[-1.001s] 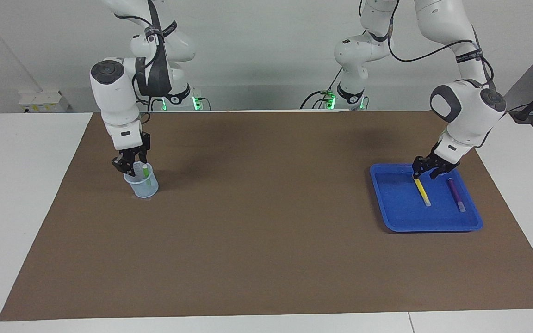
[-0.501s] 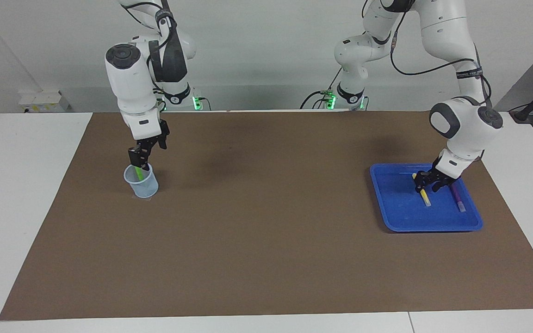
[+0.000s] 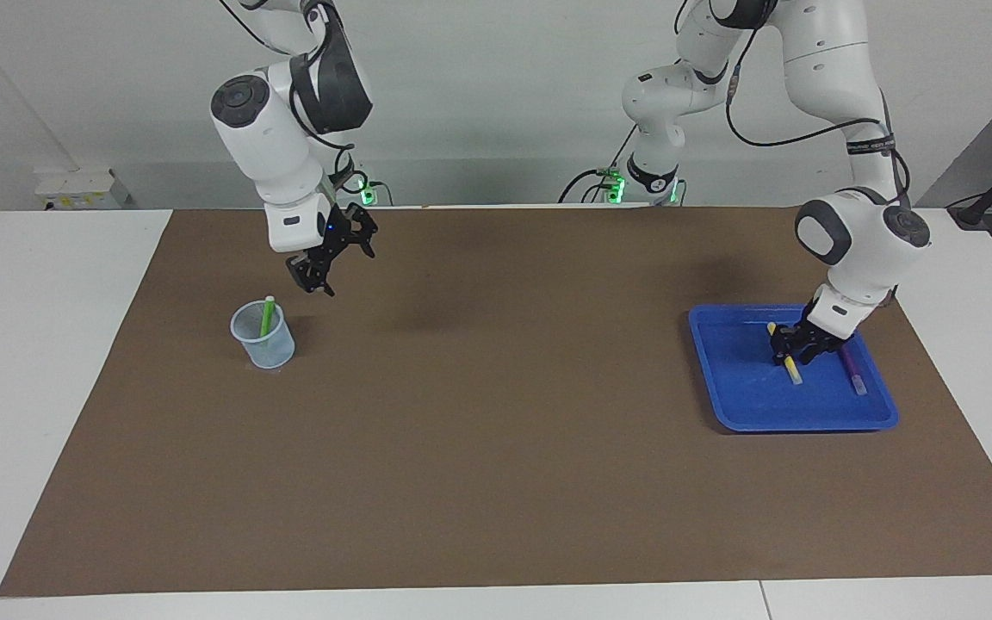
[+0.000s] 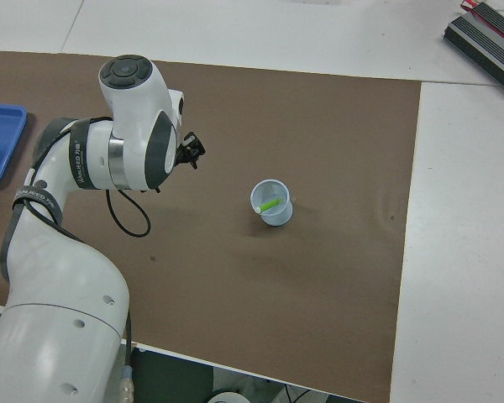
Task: Transfer and insert pens with both arms
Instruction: 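Grasp the yellow pen with the left gripper while the right gripper withdraws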
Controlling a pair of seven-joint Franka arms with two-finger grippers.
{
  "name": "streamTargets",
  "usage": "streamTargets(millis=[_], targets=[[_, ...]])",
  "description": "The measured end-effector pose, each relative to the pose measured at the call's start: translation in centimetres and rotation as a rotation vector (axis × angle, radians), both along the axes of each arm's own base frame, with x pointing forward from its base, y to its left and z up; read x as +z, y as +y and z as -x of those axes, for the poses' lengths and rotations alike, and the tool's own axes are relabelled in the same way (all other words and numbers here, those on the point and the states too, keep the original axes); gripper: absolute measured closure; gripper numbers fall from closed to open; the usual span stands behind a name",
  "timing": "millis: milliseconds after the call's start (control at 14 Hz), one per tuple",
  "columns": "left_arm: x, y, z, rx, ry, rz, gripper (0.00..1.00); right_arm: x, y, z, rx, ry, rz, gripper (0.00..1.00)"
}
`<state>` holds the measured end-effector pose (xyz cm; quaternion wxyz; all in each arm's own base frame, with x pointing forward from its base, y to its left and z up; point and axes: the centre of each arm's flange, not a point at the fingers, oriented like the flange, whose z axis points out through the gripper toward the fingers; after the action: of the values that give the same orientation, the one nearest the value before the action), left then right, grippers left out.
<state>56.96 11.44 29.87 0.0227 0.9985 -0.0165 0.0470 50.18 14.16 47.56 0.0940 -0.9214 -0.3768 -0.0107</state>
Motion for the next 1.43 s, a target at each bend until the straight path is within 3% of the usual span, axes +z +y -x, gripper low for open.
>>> streamTargets(millis=[143,572,1073,1287,1430], targets=[[0.1,0.2,-0.1,0.001,-0.004,-0.003,0.82,0.2,1.7,0.4,-0.083,0.026,-0.032,0.0],[0.2,0.1,-0.1,0.005,-0.001,-0.001,0.83,0.9,8.1,2.5,-0.453,0.182,-0.141,0.0],[4.4,-1.5,-1.9,0.103,0.128,0.046,0.83,1.9,14.5,5.0,-0.747,0.307,-0.209,0.0],[6.5,-3.0,-1.7,0.222,0.173,0.067,0.83,2.3,15.3,5.1,-0.858,0.363,-0.245,0.0],[8.2,-4.6,-1.2,0.339,0.206,0.129,0.83,2.7,16.5,5.5,-0.949,0.392,-0.272,0.0]])
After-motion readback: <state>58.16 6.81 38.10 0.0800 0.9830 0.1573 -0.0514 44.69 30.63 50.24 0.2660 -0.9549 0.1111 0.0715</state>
